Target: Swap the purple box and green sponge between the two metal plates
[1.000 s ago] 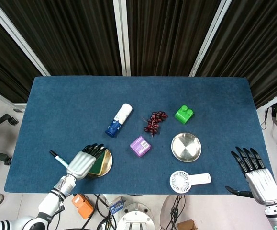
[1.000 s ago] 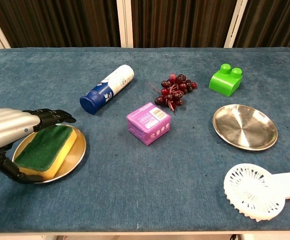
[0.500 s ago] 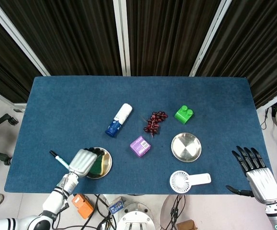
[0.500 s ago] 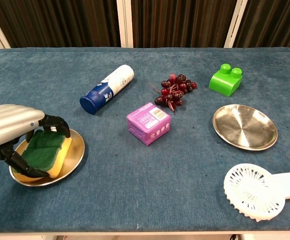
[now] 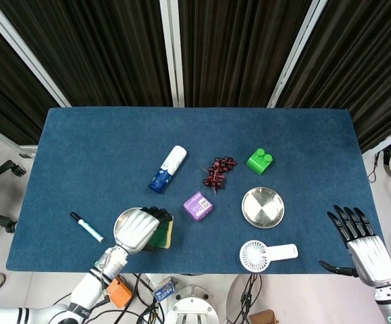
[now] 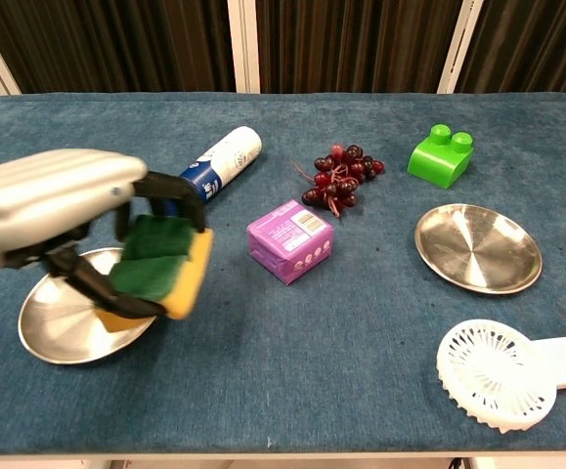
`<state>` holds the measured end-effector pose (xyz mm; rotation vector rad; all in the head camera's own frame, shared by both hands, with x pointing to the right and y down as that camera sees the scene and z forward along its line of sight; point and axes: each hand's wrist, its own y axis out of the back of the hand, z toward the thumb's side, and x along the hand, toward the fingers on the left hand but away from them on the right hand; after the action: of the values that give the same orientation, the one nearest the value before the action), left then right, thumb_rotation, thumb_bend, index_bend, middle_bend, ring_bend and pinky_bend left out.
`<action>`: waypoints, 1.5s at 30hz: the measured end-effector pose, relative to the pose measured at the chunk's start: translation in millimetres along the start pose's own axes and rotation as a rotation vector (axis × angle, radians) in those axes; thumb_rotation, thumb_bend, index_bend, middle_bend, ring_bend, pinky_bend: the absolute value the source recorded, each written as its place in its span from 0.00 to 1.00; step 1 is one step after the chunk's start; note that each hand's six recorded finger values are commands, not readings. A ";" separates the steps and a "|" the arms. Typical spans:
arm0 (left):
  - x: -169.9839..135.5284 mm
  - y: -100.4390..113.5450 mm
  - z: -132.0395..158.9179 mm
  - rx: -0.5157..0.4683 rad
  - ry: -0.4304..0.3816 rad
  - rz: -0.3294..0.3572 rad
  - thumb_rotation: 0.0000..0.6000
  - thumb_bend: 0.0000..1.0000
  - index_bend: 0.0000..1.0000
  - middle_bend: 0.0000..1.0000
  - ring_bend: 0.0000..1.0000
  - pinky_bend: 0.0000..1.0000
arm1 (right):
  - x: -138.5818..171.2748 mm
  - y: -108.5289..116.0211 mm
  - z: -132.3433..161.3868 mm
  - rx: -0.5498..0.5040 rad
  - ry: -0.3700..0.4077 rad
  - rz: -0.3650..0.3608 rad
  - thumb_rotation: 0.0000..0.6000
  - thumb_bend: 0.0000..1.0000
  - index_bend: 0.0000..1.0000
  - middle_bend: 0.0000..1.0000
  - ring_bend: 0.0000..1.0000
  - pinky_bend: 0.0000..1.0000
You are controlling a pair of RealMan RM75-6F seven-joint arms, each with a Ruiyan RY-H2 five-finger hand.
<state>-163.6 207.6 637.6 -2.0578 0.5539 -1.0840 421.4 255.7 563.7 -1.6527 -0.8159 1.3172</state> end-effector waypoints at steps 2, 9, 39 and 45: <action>10.3 -4.3 17.3 -0.020 -0.036 -0.002 1.00 0.16 0.35 0.41 0.42 0.49 | -1.8 0.1 -0.8 -0.004 -0.001 0.004 0.60 0.20 0.00 0.00 0.00 0.00; 48.8 -28.8 67.0 -0.076 -0.118 -0.002 1.00 0.13 0.34 0.37 0.38 0.48 | -7.1 1.1 -6.9 -0.028 -0.012 0.022 0.60 0.20 0.00 0.00 0.00 0.00; 48.3 -21.5 82.2 -0.199 -0.126 -0.110 1.00 0.00 0.00 0.00 0.00 0.13 | -10.9 8.0 -21.0 -0.078 -0.035 0.039 0.61 0.20 0.00 0.00 0.00 0.00; 47.9 -19.2 68.7 -0.261 -0.084 -0.202 0.97 0.00 0.00 0.00 0.00 0.11 | -11.5 6.5 -19.9 -0.077 -0.035 0.047 0.61 0.20 0.00 0.00 0.00 0.00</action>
<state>-79.3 216.4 651.4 -2.4177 0.4734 -1.0794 438.0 238.5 564.4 -1.7225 -0.8630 1.3656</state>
